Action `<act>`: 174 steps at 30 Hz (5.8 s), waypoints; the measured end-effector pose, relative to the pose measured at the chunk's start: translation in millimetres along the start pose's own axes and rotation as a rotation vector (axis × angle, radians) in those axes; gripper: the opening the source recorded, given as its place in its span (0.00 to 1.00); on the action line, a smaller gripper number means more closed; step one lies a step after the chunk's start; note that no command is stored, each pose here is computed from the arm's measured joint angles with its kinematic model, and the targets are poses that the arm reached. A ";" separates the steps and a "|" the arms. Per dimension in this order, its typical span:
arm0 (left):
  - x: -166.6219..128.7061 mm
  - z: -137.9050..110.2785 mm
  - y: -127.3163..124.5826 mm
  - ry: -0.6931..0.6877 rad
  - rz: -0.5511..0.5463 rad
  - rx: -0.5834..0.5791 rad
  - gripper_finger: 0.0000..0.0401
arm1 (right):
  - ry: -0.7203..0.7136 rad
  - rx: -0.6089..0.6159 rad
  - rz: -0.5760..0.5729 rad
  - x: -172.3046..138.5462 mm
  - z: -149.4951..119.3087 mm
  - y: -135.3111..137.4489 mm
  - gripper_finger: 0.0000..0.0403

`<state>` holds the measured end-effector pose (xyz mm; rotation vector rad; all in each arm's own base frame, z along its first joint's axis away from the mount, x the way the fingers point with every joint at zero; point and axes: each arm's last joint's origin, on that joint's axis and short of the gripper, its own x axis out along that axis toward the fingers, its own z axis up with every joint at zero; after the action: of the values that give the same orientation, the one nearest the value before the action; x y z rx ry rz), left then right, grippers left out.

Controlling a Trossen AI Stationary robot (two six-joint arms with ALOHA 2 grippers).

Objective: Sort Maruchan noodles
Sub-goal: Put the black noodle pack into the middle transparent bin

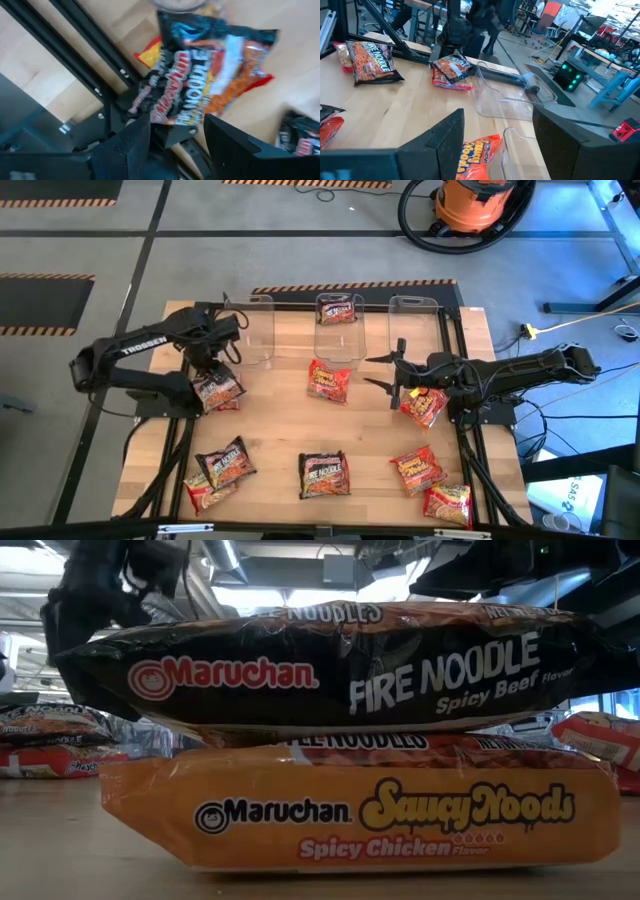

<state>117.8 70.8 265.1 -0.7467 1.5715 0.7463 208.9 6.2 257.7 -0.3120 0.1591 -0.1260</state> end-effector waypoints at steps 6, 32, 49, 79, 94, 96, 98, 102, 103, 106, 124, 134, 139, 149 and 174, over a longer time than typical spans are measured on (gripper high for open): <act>24.6 5.7 10.1 0.041 -0.009 0.006 0.45 | 0.000 -0.001 0.000 0.1 0.0 0.0 0.53; 64.3 29.5 5.3 0.096 -0.122 0.069 0.36 | -0.001 -0.002 0.001 0.1 0.0 0.1 0.53; 56.7 21.9 -1.8 0.151 -0.066 0.100 0.00 | 0.000 -0.006 -0.002 0.1 0.0 0.0 0.53; -85.7 -1.4 -85.5 -0.460 -0.164 0.330 0.00 | 0.144 0.159 -0.081 37.4 -34.9 -11.7 0.64; -95.8 29.0 -134.6 -0.824 -0.254 0.481 0.00 | 0.005 0.264 -0.029 38.5 -43.6 -17.2 0.70; -94.9 35.5 -141.8 -0.858 -0.251 0.489 0.00 | -0.020 0.271 -0.036 37.7 -48.7 -15.6 0.69; -91.8 41.8 -148.9 -0.872 -0.248 0.497 0.00 | -0.047 0.294 -0.030 41.0 -51.6 -14.2 0.68; -84.9 53.0 -162.2 -0.889 -0.245 0.528 0.00 | -0.060 0.320 -0.005 49.2 -59.6 -10.5 0.67; -83.8 55.8 -165.4 -0.899 -0.249 0.531 0.00 | -0.072 0.330 -0.007 50.9 -60.3 -10.2 0.67; -80.3 62.5 -172.5 -0.922 -0.241 0.521 0.00 | -0.105 0.376 -0.002 59.6 -61.3 -9.3 0.67; -77.2 76.8 -187.7 -1.021 -0.222 0.555 0.00 | -0.091 0.603 0.100 103.9 -50.2 -8.3 0.67; -76.6 78.1 -185.4 -1.028 -0.177 0.534 0.00 | -0.086 0.632 0.157 105.2 -47.0 -7.8 0.67; -77.9 79.0 -185.7 -1.044 -0.180 0.525 0.00 | -0.104 0.649 0.105 108.9 -49.4 -4.3 0.67; -77.8 79.4 -184.7 -1.049 -0.160 0.511 0.00 | -0.122 0.717 0.177 111.5 -46.9 -3.4 0.67; -84.3 77.6 -191.9 -1.086 -0.279 0.544 0.00 | -0.115 0.537 -0.076 117.3 -41.4 -11.7 0.42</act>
<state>326.9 24.8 329.1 -0.0738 0.5903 0.3564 315.4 -34.3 206.5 0.2100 -0.0046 -0.2196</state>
